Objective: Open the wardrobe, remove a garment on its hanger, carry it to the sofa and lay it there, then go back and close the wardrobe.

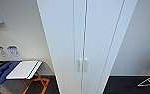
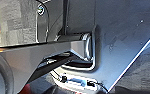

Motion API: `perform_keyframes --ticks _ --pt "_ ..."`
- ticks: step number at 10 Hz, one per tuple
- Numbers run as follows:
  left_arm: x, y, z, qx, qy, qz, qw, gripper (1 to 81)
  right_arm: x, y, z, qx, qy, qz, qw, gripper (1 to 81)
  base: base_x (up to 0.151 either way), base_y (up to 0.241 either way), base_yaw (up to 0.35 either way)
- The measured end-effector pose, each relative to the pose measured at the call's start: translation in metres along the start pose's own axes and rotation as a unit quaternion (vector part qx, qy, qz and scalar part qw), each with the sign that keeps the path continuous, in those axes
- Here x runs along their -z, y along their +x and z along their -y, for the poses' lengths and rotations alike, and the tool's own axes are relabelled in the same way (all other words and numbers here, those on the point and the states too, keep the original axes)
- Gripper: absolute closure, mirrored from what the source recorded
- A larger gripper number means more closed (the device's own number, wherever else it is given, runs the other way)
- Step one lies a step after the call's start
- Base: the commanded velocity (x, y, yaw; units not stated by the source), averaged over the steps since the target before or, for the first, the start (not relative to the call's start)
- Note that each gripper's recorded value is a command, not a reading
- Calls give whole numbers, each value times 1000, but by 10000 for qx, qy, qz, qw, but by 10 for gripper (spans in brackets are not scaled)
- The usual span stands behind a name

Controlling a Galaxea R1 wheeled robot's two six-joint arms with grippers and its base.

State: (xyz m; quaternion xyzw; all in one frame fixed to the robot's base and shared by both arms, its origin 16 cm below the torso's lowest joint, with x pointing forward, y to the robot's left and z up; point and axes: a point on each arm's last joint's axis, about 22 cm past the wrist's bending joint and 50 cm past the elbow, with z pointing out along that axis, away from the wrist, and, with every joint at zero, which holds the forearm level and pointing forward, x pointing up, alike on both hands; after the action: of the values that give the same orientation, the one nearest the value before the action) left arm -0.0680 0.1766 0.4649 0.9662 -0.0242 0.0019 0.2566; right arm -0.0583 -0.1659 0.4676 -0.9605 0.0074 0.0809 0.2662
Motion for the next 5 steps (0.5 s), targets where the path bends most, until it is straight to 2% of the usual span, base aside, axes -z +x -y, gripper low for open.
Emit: perform_keyframes --ticks 5 --pt "-2 0 -5 6 -32 2 10000 10 0 4 0 16 -3 -21 10000 10 79 0 0"
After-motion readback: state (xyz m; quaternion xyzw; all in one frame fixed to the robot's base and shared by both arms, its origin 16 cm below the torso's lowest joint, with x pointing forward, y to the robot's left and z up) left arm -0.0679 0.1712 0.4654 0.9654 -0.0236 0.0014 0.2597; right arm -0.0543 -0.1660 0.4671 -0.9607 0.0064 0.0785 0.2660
